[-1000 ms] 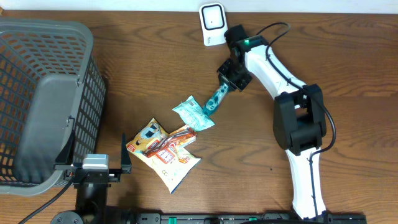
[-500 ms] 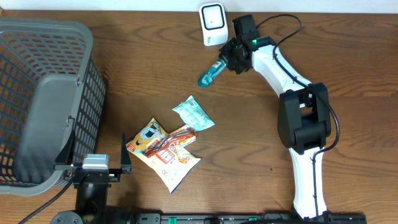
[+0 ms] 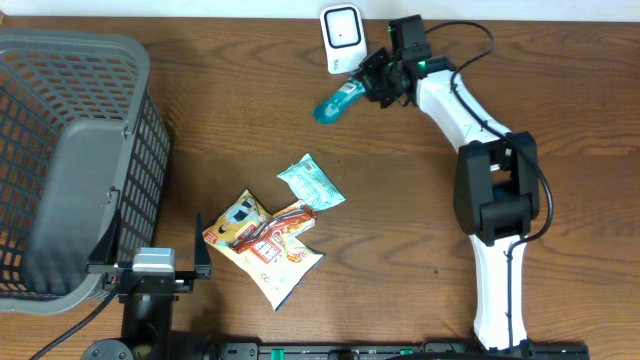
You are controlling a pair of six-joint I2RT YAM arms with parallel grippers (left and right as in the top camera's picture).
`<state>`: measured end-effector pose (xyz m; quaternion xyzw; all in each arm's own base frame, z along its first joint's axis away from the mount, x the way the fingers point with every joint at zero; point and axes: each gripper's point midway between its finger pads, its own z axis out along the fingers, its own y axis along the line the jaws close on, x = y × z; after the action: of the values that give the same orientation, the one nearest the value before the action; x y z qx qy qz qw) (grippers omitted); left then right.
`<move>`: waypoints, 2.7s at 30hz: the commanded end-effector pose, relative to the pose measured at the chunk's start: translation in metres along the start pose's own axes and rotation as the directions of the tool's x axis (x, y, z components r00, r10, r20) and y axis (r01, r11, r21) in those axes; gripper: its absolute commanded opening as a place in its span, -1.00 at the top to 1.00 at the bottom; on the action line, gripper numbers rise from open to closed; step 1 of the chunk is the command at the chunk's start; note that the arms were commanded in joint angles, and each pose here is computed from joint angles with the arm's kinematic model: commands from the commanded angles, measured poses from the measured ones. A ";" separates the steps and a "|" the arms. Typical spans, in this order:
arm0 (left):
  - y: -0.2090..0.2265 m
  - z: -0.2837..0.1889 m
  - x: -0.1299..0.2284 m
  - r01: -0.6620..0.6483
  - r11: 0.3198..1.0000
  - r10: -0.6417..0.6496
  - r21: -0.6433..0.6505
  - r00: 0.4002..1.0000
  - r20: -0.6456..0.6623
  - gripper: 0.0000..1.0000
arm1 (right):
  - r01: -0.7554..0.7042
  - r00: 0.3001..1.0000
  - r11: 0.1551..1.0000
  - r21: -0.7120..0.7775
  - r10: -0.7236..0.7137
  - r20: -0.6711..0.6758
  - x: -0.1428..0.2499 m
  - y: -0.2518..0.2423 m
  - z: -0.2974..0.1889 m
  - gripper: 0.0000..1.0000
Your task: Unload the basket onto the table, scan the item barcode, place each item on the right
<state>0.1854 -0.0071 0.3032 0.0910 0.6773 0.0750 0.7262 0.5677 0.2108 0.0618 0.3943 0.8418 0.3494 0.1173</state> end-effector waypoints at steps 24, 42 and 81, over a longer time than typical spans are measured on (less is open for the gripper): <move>-0.002 -0.001 -0.002 0.017 1.000 -0.017 0.013 1.000 0.003 -0.99 | 0.227 0.917 0.825 -0.518 -0.001 0.399 -0.061 0.121 -0.004 0.98; -0.002 -0.001 -0.001 0.017 1.000 -0.017 0.013 1.000 0.003 -0.99 | 0.640 0.762 0.590 -0.492 -0.409 0.501 -0.021 0.171 -0.059 0.98; -0.003 -0.001 0.004 0.015 1.000 -0.014 0.018 1.000 -0.019 -0.99 | -0.009 0.866 0.138 0.990 -0.495 0.077 -0.287 -0.323 -0.365 0.53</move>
<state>0.1858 -0.0072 0.2967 0.0933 0.6868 0.0750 0.7170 0.4065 -0.3160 0.0931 0.2876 0.8718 -0.3897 0.0732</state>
